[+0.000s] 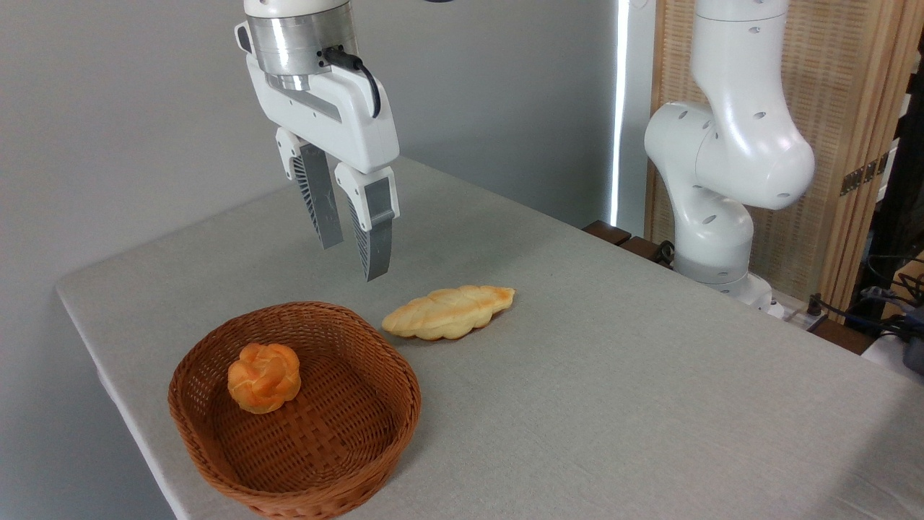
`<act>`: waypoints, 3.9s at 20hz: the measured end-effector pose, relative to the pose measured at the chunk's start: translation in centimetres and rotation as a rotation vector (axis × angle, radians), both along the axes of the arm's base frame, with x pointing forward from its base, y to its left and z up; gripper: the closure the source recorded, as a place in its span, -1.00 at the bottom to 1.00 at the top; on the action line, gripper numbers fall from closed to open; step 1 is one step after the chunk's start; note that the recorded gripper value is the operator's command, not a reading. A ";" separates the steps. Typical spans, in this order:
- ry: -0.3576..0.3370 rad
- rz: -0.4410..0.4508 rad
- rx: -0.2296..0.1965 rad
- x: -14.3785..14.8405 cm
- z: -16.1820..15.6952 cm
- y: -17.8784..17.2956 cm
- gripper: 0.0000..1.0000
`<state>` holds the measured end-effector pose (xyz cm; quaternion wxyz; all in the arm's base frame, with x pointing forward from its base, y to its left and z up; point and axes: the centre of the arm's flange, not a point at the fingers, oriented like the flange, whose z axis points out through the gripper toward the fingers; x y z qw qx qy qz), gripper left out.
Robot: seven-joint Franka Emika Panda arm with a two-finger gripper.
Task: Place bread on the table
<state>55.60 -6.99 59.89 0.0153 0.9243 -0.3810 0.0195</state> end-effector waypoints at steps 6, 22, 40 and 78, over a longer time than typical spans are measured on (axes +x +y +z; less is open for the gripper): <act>0.020 0.001 0.002 -0.2 -0.2 0.0 -1.00; 0.027 -0.006 -0.053 -0.3 -0.2 -1.1 -1.00; 0.027 -0.079 -0.056 4.3 -9.0 -7.5 -1.00; -0.117 -0.136 -0.009 8.2 -16.9 -10.4 -0.04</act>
